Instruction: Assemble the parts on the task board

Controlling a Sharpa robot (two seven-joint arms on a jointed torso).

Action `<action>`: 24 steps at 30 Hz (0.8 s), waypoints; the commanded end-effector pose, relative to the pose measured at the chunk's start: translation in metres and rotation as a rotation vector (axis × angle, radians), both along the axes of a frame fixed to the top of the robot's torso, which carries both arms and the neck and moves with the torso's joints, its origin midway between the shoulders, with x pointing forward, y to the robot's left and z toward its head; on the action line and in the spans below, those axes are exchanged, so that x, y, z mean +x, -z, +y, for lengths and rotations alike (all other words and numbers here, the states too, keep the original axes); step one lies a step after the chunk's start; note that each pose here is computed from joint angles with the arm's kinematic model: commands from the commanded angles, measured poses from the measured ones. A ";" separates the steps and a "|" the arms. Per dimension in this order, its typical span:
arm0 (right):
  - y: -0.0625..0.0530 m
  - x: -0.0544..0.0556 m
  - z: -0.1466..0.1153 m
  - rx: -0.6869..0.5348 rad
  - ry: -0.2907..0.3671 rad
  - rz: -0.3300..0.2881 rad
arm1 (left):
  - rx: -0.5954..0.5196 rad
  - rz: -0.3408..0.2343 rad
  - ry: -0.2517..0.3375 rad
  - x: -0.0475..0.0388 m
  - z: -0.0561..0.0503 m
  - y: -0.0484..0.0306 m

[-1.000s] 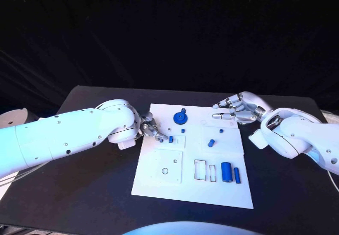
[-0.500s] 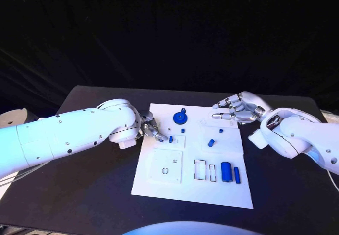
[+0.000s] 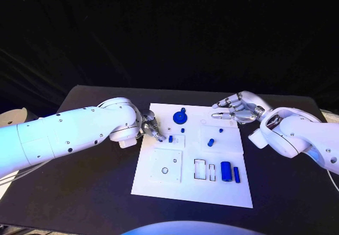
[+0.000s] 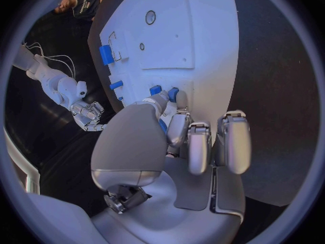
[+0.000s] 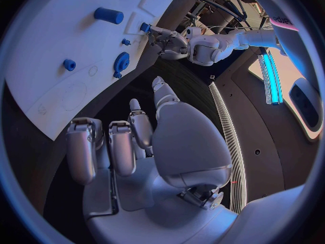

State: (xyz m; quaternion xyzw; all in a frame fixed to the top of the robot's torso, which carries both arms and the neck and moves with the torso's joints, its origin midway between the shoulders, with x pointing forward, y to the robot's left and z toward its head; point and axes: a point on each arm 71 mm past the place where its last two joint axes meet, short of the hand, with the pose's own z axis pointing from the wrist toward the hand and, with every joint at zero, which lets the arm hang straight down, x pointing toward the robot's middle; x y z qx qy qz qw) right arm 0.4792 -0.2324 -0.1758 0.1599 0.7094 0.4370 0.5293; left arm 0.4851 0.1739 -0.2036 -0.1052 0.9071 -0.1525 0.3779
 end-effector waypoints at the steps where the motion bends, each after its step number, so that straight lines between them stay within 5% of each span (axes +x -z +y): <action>1: 0.001 -0.001 0.002 -0.002 -0.019 0.006 | 0.013 0.021 0.010 -0.0021 0.001 0.0056; 17: 0.001 -0.001 0.002 -0.003 -0.023 0.009 | -0.009 0.010 0.019 -0.0045 0.002 0.0026; 24: 0.001 0.000 0.002 -0.004 -0.023 0.010 | -0.009 0.029 0.032 -0.0032 0.008 -0.0106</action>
